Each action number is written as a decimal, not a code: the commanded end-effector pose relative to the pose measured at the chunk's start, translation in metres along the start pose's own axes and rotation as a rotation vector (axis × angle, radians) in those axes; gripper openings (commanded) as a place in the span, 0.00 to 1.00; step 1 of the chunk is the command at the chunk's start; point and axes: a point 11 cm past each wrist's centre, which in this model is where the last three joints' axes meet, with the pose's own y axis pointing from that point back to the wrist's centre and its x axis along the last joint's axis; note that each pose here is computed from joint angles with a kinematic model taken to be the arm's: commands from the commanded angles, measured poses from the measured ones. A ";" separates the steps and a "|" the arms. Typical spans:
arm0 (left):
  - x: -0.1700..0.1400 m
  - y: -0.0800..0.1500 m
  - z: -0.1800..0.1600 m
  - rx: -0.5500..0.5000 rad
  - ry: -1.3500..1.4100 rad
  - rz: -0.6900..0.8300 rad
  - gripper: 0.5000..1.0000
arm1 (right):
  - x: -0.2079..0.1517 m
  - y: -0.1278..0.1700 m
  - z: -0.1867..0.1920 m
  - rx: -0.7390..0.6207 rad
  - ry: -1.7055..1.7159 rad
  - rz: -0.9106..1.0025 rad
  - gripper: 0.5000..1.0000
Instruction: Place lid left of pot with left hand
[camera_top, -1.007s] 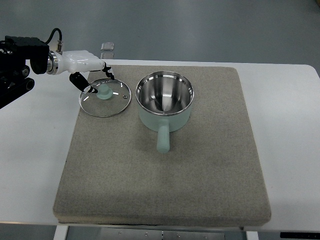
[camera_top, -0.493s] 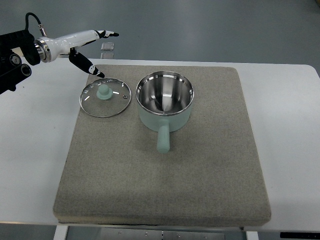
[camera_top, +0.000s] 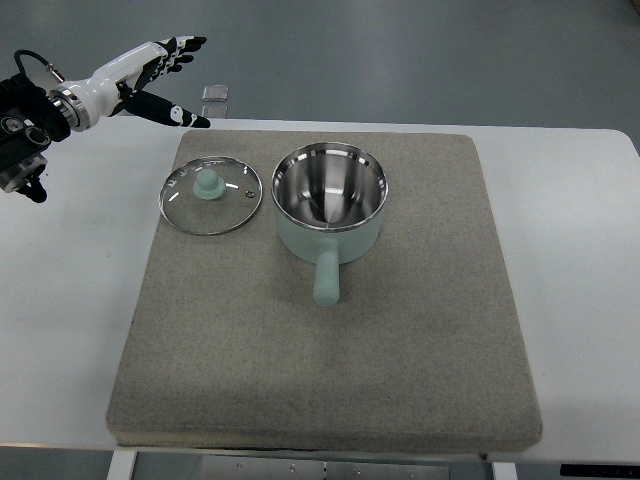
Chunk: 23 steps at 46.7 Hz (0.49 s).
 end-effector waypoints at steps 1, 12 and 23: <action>0.003 0.002 -0.004 -0.002 0.116 0.040 0.99 | 0.000 0.000 0.000 0.001 0.000 0.000 0.84; 0.014 0.003 -0.002 -0.037 0.366 0.127 0.99 | 0.000 0.000 0.000 0.000 0.000 0.000 0.84; 0.007 0.006 -0.001 -0.093 0.557 0.039 0.99 | 0.000 0.000 0.000 0.000 0.000 0.000 0.84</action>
